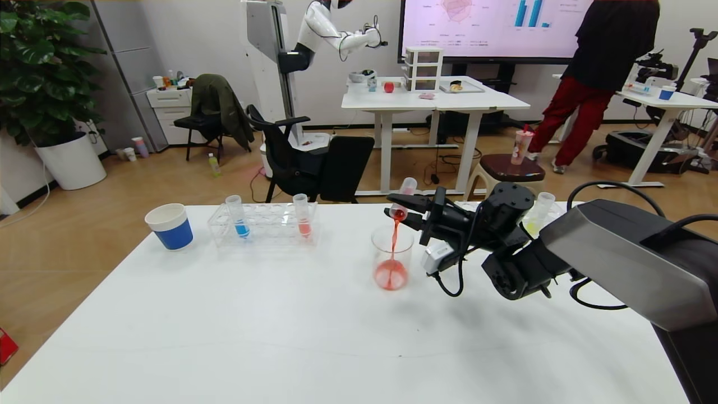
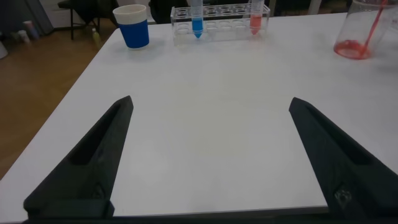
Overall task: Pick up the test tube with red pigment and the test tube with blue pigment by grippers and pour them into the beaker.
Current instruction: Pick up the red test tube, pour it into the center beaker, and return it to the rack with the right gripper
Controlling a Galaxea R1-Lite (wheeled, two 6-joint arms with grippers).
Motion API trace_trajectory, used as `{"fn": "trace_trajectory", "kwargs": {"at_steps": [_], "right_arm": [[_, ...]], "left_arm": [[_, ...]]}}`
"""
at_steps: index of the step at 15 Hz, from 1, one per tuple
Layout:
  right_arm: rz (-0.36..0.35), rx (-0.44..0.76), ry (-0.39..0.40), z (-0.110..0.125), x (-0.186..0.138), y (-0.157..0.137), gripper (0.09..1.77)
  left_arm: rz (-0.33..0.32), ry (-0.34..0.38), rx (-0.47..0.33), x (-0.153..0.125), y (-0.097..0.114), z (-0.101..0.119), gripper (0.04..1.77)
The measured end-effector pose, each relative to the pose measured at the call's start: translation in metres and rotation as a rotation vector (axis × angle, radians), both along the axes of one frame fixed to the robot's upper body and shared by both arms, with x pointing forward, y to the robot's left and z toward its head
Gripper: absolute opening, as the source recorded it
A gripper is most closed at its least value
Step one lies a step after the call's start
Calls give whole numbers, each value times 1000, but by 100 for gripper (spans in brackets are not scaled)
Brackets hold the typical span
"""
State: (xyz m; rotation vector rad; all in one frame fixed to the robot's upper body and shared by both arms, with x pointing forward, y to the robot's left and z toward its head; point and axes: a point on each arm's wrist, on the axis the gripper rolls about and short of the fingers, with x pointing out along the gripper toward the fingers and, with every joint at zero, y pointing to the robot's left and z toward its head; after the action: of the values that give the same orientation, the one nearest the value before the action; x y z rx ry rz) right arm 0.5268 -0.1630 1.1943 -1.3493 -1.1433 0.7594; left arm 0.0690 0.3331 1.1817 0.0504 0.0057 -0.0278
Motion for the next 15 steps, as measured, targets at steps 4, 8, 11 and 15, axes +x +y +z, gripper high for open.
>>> {"fn": "trace_trajectory", "kwargs": {"at_steps": [4,8,11,15], "right_arm": [[-20,-28,-81,1,1,-2,49],[-20,-51,-152,6,0,-4,49],[-19,-52,-149,6,-1,-5,49],[-29,-36,-126,9,1,-6,49]], "left_arm": [[0,0,0,0,0,0,175],[0,0,0,0,0,0,175],[0,0,0,0,0,0,175],[0,0,0,0,0,0,175]]}}
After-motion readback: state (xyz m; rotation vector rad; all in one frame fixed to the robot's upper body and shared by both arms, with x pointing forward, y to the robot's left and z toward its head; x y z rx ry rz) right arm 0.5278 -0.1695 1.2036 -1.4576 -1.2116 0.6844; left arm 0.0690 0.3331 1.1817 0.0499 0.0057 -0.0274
